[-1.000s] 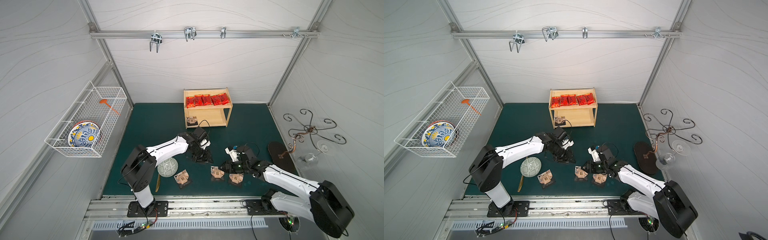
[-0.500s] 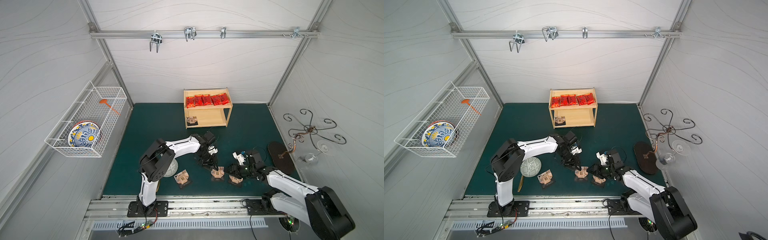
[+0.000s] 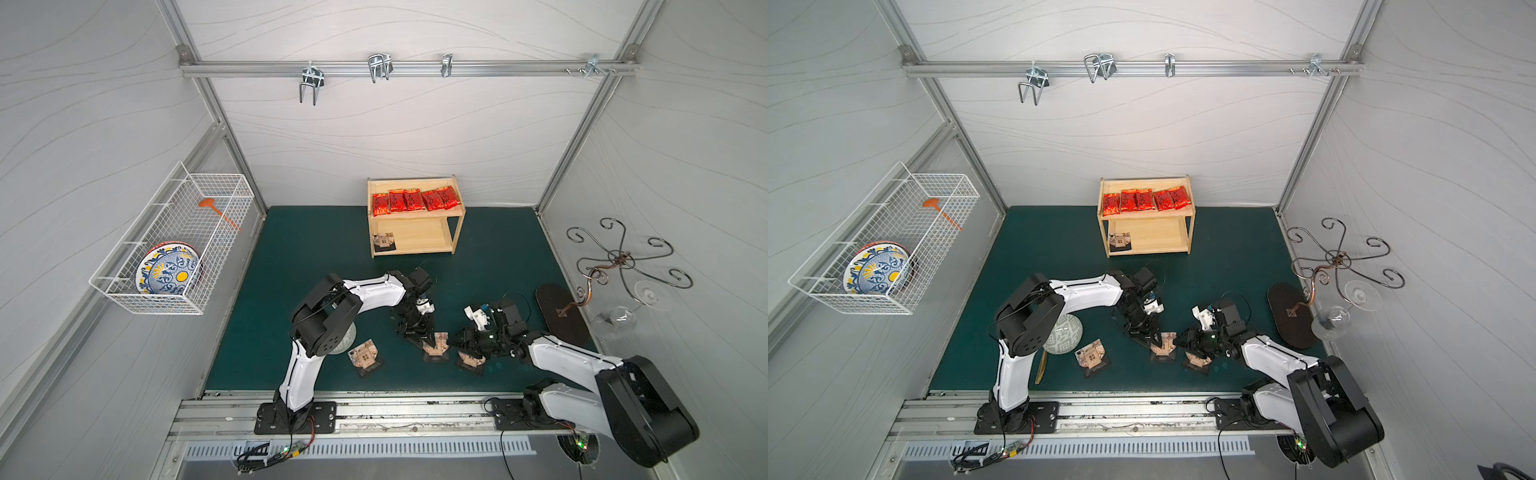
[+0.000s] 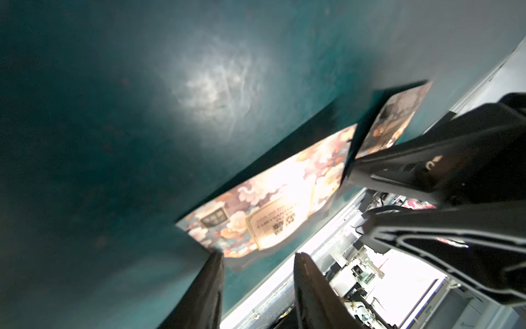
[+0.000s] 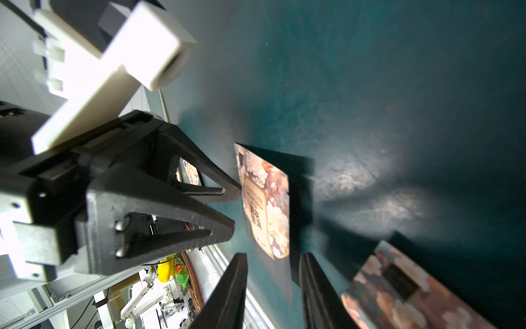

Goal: Place the tea bags on the shelf by color
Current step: Pick up the tea bag from the center of the board.

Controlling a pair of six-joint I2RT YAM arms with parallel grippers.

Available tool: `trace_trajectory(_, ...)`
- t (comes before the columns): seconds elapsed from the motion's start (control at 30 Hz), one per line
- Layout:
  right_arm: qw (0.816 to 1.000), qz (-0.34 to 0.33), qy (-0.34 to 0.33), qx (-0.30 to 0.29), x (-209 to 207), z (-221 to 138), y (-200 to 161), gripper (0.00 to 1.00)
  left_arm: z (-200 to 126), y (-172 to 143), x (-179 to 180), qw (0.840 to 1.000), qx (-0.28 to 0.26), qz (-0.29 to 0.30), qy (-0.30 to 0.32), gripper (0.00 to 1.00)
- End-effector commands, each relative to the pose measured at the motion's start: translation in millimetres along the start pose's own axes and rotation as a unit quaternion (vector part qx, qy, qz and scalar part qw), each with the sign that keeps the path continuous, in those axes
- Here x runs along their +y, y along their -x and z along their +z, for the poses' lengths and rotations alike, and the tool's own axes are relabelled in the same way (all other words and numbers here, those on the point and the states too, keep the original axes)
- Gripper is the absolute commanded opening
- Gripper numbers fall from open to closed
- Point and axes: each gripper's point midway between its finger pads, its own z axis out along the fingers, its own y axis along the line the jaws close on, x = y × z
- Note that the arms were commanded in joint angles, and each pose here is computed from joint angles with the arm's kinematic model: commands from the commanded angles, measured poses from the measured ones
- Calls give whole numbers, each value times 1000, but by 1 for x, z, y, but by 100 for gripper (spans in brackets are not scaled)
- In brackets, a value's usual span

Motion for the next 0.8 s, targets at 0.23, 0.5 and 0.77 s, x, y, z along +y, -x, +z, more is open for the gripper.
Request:
trace_trajectory(0.23, 999, 22, 27, 13, 1, 10, 5, 36, 6, 8, 5, 1000, 2, -14, -6, 45)
trace_trajectory(0.5, 997, 36, 72, 23, 16, 21, 17, 21, 1, 8, 14, 999, -10, -31, -9, 44)
trace_trajectory(0.77, 997, 15, 78, 21, 25, 19, 23, 0, -44, 18, 10, 997, -75, -29, -19, 46)
